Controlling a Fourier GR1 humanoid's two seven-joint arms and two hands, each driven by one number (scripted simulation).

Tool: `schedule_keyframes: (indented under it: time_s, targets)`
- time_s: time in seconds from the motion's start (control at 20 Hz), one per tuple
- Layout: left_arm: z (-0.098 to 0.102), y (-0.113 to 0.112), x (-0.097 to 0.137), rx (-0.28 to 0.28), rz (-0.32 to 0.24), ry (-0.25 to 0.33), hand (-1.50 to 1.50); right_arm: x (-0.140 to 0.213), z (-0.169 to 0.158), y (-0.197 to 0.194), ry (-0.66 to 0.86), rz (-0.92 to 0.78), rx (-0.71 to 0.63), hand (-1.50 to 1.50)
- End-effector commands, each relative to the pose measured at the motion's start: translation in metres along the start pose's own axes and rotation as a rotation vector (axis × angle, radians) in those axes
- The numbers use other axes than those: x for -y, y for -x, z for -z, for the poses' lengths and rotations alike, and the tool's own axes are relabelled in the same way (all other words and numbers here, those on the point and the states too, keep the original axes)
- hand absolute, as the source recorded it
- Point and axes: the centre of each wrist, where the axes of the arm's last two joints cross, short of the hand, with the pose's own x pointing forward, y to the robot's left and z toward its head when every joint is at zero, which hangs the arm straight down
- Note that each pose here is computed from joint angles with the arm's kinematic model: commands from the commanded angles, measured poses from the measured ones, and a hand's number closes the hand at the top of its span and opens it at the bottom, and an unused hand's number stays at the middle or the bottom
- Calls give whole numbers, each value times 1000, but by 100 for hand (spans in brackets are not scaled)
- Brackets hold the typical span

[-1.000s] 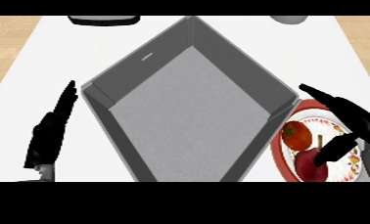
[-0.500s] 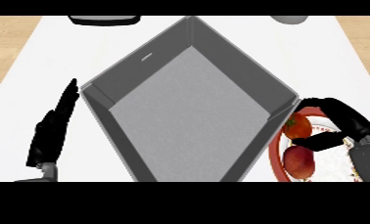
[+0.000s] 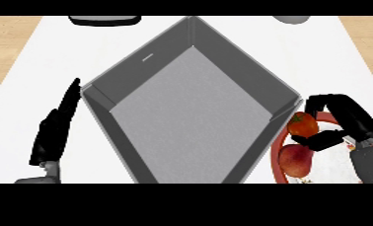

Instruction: Pick the tomato from the plate and place it in the cardboard box

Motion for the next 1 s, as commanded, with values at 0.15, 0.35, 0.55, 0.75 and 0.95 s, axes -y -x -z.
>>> schedule_keyframes:
  time_s: [0.15,0.35,0.55,0.75,0.95]
  targets:
    - [-4,13,9,-10,-20,12,0,-20,-6,-26,54,-192,-109,150]
    - [-9,12,-4,4,1,-14,0,0,-25,-59,70,-323,-184,150]
    - [-10,5,12,1,5,-13,0,10,-25,-89,186,-304,-170,150]
    - [6,-2,-11,3,7,-13,0,40,-43,-106,214,-172,-21,150]
    - [6,-5,2,-6,-9,-12,0,52,-32,-152,299,71,194,150]
